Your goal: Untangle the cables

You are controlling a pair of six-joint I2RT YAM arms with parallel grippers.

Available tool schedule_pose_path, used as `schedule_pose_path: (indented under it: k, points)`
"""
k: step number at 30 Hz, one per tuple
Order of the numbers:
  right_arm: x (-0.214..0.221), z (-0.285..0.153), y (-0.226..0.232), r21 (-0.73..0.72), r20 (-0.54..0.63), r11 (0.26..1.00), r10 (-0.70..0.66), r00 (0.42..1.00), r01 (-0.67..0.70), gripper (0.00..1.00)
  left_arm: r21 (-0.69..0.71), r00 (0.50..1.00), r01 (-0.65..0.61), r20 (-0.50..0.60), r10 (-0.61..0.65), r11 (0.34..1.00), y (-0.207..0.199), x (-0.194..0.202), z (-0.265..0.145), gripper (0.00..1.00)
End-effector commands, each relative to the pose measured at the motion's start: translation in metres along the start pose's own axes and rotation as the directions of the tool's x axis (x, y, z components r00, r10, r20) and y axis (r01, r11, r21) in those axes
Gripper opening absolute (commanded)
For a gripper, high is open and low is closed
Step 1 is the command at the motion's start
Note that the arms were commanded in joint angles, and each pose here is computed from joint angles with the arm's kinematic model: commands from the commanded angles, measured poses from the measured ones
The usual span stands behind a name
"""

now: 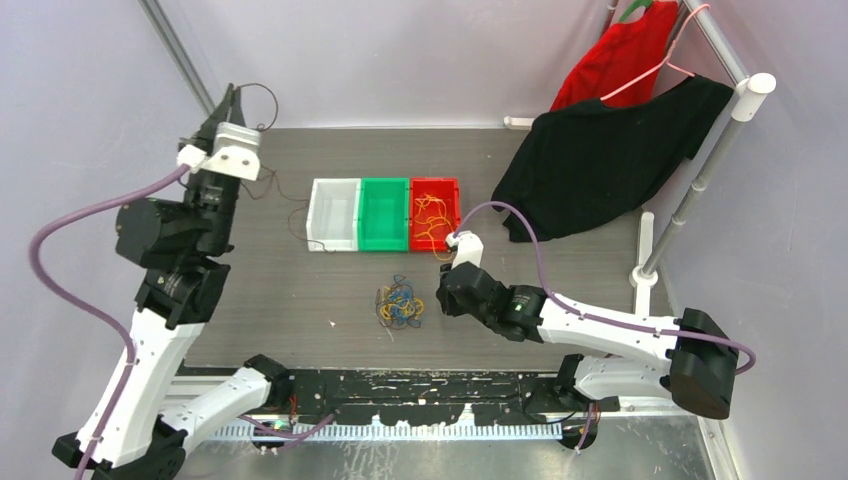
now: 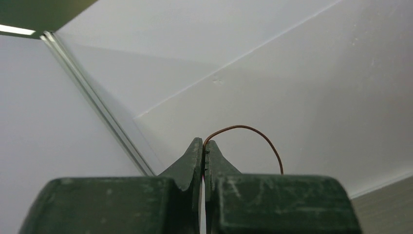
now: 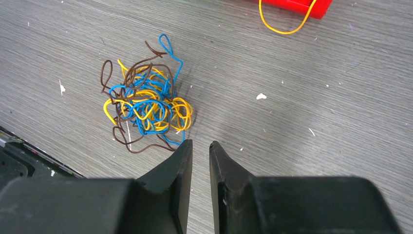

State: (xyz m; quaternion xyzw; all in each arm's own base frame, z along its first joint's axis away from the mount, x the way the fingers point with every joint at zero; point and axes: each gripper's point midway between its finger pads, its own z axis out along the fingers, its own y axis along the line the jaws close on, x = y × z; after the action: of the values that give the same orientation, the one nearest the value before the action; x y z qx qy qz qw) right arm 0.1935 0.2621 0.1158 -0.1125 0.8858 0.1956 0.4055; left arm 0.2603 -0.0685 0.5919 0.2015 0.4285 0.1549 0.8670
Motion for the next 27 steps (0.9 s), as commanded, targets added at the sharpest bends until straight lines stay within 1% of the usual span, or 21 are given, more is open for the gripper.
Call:
schedule_pose_path:
  k: [1,6,11,18,23,27]
  points:
    - [-0.031,-0.004,0.017,-0.050,0.081,0.999,0.018,0.997,-0.014,0.26,0.054,1.000,0.018,-0.019,-0.017,0.998,-0.025,0.019,0.003,0.00]
    - [-0.033,-0.006,0.018,-0.057,0.096,0.998,0.027,0.995,-0.021,0.26,0.116,0.998,0.044,-0.046,-0.039,0.992,-0.056,0.042,0.008,0.00]
    - [-0.036,-0.007,0.015,-0.048,0.115,0.998,0.032,0.993,-0.026,0.26,0.153,0.996,0.021,-0.089,-0.008,0.988,-0.078,0.073,0.018,0.00]
    - [-0.037,-0.010,0.005,-0.014,0.132,1.000,0.024,0.991,-0.022,0.26,0.182,0.990,-0.051,-0.122,0.074,0.982,-0.091,0.124,0.037,0.00]
    - [-0.038,-0.011,0.001,-0.005,0.145,1.000,0.029,0.989,-0.029,0.25,0.197,0.982,-0.050,-0.169,0.084,0.979,-0.100,0.158,0.048,0.00]
    - [-0.036,-0.011,-0.001,-0.001,0.147,0.999,0.039,0.988,-0.039,0.25,0.218,0.971,-0.042,-0.220,0.091,0.975,-0.110,0.187,0.049,0.00]
